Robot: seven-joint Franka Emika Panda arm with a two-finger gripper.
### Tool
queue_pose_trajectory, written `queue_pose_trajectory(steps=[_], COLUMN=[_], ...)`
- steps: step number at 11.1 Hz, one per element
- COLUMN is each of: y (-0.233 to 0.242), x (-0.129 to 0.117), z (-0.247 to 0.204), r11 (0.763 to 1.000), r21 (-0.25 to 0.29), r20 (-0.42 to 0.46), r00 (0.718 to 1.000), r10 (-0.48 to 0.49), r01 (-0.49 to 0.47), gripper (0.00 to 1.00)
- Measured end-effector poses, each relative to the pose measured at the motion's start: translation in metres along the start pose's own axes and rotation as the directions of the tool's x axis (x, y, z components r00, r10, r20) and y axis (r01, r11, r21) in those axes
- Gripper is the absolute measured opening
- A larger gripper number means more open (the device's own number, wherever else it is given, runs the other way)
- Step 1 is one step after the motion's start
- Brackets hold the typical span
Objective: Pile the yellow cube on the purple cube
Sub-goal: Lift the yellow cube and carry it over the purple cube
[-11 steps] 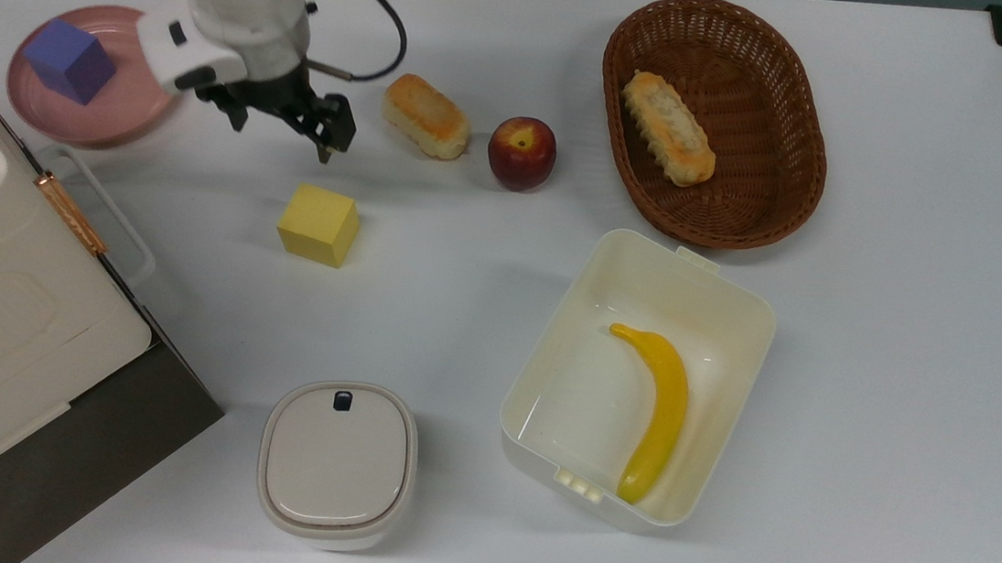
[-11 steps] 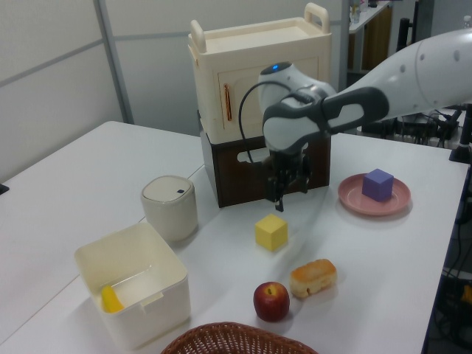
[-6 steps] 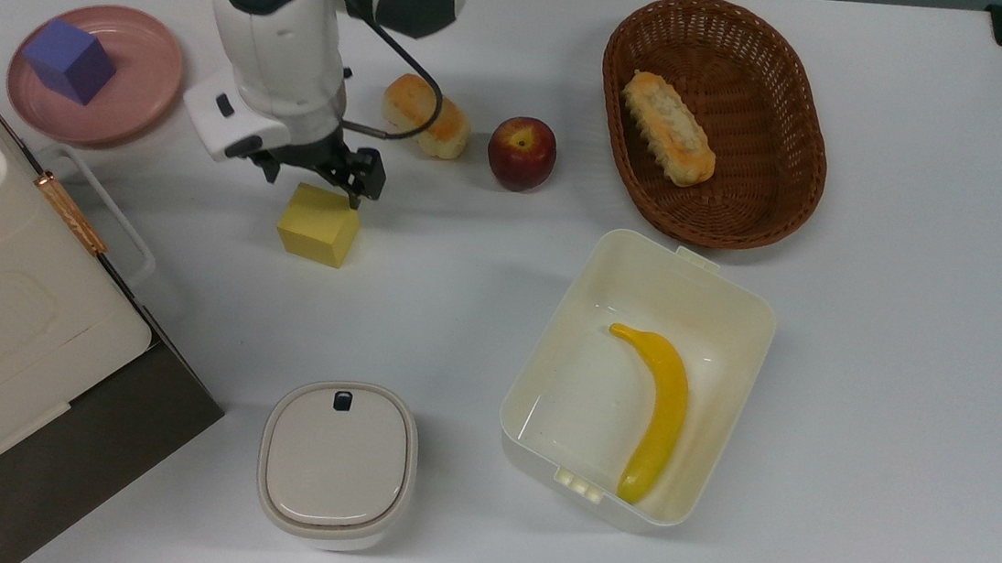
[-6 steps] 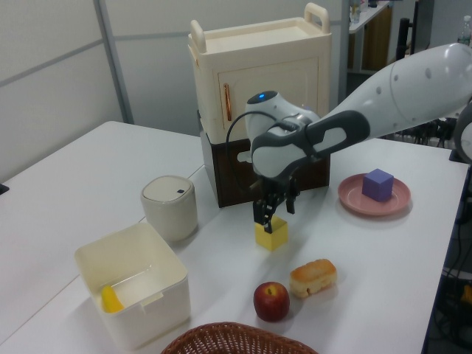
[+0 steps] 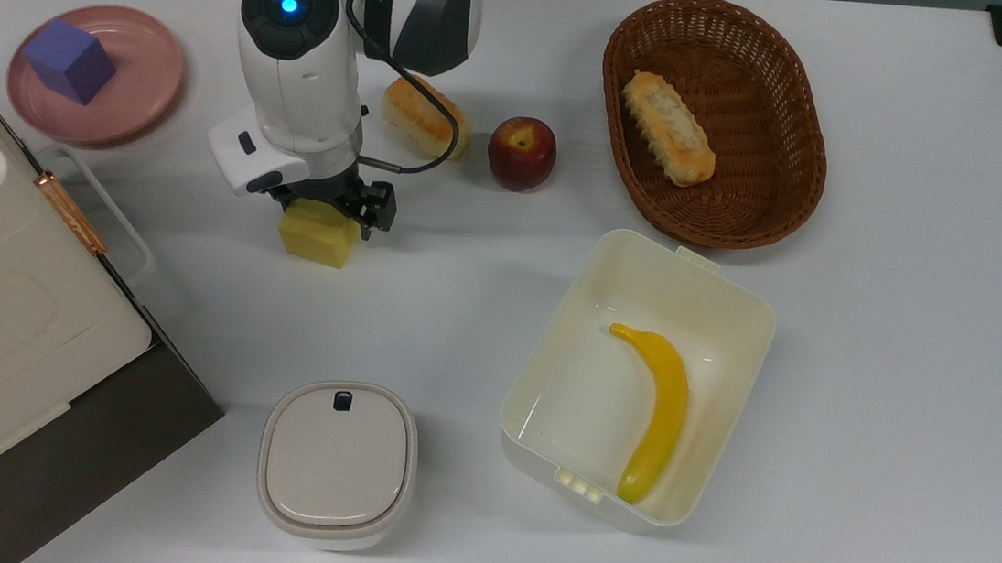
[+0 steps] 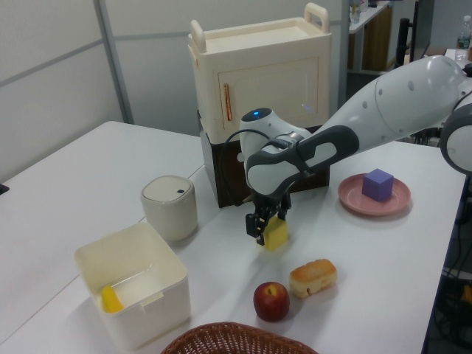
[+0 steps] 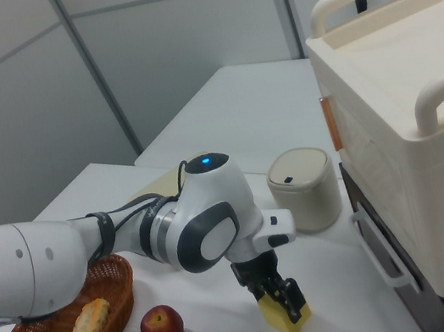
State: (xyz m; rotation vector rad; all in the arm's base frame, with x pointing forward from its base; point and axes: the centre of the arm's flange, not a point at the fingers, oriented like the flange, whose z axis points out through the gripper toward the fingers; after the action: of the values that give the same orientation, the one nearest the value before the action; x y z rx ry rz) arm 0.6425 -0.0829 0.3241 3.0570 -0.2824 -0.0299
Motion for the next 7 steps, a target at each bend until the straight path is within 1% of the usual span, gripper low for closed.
queue_pose_trajectory(steps=[1,2,3,4,7], y=[-0.001,-0.001,-0.001,0.000,0.016], x=[0.002,0.004,0.004,0.006,0.007], z=[0.002,0.004,0.003,0.000,-0.034], r11=[1.000,1.000,1.000,1.000,0.999], r21=[0.002,0.003,0.003,0.004,0.006], r20=[-0.016,-0.026,-0.029,-0.035,-0.071], r00=[1.000,0.999,0.999,0.999,0.997], r10=[0.020,0.030,0.030,0.031,0.038], r01=[-0.020,-0.029,-0.030,-0.031,-0.037], gripper=[0.91,0.81,0.67,0.65,0.65])
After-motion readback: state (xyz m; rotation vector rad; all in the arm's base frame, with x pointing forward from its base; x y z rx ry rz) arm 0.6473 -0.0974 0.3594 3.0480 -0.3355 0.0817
